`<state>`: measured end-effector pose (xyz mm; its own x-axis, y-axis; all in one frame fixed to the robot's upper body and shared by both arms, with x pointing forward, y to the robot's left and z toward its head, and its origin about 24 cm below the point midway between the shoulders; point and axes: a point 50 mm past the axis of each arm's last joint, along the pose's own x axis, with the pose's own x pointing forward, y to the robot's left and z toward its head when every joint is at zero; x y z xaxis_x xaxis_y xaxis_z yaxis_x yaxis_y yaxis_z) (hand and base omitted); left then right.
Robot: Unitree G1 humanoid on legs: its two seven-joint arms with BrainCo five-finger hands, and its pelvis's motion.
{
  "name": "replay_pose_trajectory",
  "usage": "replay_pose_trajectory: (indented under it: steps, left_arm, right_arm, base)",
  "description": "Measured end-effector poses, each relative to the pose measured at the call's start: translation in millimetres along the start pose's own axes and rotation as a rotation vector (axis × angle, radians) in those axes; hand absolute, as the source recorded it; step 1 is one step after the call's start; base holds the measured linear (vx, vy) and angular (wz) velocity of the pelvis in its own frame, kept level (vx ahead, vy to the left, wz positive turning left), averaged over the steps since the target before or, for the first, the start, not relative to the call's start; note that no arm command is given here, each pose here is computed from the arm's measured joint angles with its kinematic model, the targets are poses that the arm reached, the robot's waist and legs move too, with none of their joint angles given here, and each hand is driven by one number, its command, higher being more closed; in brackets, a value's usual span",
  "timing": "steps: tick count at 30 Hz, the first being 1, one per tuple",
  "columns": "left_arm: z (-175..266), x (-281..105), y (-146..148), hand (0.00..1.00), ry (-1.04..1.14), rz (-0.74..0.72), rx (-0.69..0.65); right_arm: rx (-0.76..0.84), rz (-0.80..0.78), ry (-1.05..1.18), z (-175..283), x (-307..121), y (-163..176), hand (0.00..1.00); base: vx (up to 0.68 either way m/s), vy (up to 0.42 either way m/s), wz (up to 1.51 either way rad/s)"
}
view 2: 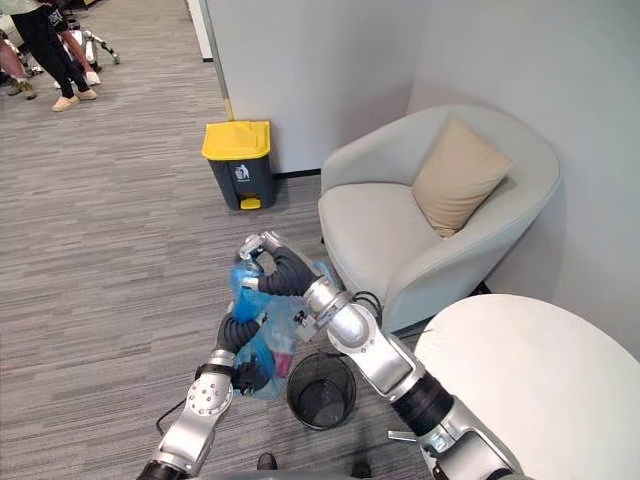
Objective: Gather rubbish on tea table into small bin, then transfer packed bag to large trash can.
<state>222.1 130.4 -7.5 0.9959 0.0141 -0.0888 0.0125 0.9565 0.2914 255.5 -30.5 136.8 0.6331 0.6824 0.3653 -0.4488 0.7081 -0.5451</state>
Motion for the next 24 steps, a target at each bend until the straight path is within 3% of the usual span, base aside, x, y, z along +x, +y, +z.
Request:
replay_pose_trajectory:
  steps: [13, 19, 24]
  left_arm:
    - [4.4, 0.9, 19.6, 1.00, -0.008, 0.082, -0.036]
    - [-1.1, -1.2, 34.0, 1.00, 0.016, 0.145, -0.045]
    - [-12.4, -10.9, 54.6, 1.00, 0.071, 0.260, -0.106]
  right_arm:
    - [-0.311, -0.048, 0.025, -8.2, -19.6, -26.3, 0.00]
    - [-0.300, -0.191, 0.103, -15.0, -44.5, -44.8, 0.00]
    - [-0.153, -0.395, 0.239, -29.3, -81.1, -53.9, 0.00]
  base:
    - [0.00, 0.000, 0.00]
    - [0.00, 0.000, 0.00]
    - [0.00, 0.000, 0.00]
